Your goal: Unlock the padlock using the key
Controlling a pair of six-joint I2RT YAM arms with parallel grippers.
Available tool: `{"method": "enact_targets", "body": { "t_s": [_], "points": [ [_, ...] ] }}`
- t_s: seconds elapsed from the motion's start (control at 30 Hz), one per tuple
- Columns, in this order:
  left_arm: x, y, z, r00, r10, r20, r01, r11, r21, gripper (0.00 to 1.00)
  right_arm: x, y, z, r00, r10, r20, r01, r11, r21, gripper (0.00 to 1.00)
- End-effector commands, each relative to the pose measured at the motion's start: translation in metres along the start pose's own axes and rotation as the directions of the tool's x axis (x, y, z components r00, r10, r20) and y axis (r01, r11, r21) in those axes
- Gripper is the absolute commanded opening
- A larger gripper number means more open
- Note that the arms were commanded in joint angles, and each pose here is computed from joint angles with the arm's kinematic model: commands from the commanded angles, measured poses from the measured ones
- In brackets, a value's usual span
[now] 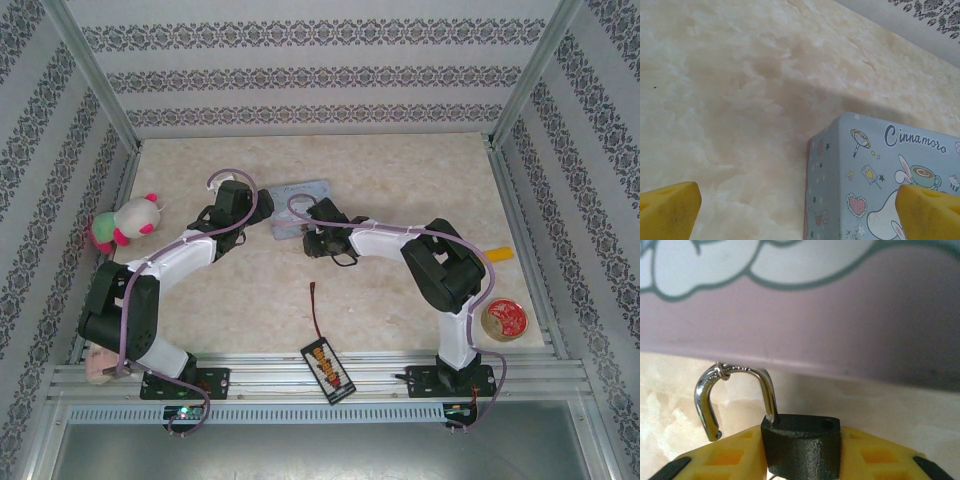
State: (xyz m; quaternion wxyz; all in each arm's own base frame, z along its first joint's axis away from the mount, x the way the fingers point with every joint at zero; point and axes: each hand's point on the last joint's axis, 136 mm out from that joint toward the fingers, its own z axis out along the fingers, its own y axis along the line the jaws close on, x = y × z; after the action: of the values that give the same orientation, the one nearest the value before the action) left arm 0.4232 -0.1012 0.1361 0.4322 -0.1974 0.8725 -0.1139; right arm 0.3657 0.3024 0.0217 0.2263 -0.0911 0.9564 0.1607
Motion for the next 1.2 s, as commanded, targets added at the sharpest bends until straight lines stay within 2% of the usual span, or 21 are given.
{"method": "enact_targets", "body": {
  "t_s": [0.0, 0.4, 0.6, 1.17],
  "points": [
    [-0.006, -0.007, -0.003, 1.0, 0.028, 0.011, -0.028, 1.0, 0.009, 0.99, 0.007, -0.02, 0.004, 0.999, 0.035, -0.011, -0.034, 0.999, 0.041, 0.31],
    [0.018, -0.033, -0.002, 0.979, 0.202, -0.005, -0.202, 0.979, -0.028, 0.99, 0.008, -0.026, -0.005, 0.997, 0.076, 0.008, -0.075, 0.997, -0.016, 0.04],
    [0.027, -0.039, 0.004, 0.965, 0.255, -0.058, -0.258, 0.965, -0.049, 0.99, 0.011, -0.028, -0.01, 0.996, 0.09, 0.01, -0.089, 0.996, -0.025, 0.0],
    [0.065, -0.05, 0.033, 0.935, 0.314, -0.166, -0.322, 0.947, -0.019, 0.99, 0.014, -0.023, -0.01, 0.977, 0.213, -0.001, -0.212, 0.97, -0.116, 0.0]
  ]
}}
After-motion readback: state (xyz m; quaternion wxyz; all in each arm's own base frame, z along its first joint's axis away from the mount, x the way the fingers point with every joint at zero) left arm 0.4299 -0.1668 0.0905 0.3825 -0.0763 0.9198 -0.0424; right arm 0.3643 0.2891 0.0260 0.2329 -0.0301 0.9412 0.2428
